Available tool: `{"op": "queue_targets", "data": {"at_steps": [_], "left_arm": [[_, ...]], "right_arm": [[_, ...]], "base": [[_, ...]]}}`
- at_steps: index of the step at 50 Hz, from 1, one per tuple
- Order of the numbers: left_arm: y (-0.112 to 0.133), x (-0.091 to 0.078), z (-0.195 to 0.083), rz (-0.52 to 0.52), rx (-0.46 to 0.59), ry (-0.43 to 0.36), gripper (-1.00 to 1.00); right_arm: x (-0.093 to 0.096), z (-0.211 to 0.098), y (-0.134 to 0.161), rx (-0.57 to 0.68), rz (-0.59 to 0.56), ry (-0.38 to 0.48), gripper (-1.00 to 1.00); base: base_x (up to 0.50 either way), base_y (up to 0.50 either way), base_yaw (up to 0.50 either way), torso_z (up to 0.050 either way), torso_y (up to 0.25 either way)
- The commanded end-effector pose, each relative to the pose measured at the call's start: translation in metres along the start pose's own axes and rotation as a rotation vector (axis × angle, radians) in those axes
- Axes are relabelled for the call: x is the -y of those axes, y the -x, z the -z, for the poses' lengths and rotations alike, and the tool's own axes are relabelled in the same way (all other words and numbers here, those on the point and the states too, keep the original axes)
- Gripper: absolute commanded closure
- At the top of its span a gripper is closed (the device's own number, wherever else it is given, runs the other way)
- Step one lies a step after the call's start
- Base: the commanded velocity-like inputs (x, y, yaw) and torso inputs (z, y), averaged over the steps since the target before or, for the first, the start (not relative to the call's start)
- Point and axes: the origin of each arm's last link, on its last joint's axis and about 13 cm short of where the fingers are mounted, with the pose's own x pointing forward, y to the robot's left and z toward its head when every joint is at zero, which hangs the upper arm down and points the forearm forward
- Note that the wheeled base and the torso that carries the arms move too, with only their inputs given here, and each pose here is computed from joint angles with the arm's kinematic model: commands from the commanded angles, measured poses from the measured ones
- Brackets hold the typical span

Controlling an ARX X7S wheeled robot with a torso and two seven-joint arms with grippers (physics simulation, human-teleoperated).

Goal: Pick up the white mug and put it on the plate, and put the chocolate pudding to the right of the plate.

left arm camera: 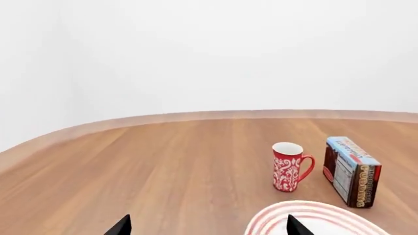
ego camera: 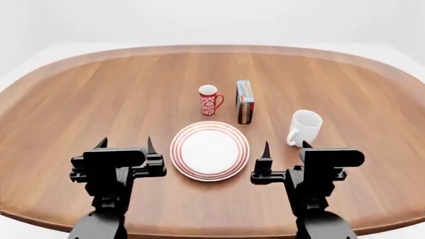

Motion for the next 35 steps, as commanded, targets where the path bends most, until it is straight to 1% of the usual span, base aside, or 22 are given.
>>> {"op": "queue_targets", "data": {"at_steps": [1, 16, 35], "left_arm": [[-0.0031, -0.0009, -0.0076, -0.012, 0.02, -0.004, -1.0], [-0.0044, -0.002, -0.007, -0.019, 0.023, -0.022, -1.0], [-0.0034, -0.0033, -0.006, -0.025, 0.024, -0.017, -1.0]], "right_arm": [[0.0009, -0.0062, -0.0013, 0.004, -0.009, 0.002, -1.0], [0.0005, -0.0074, -0.0017, 0.005, -0.01, 0.01, -1.0], [0.0002, -0.0047, -0.0023, -0.003, -0.012, 0.007, -1.0]], "base": [[0.5, 0.0, 0.0, 0.0, 0.0], [0.5, 0.0, 0.0, 0.0, 0.0], [0.5, 0.0, 0.0, 0.0, 0.001]]}}
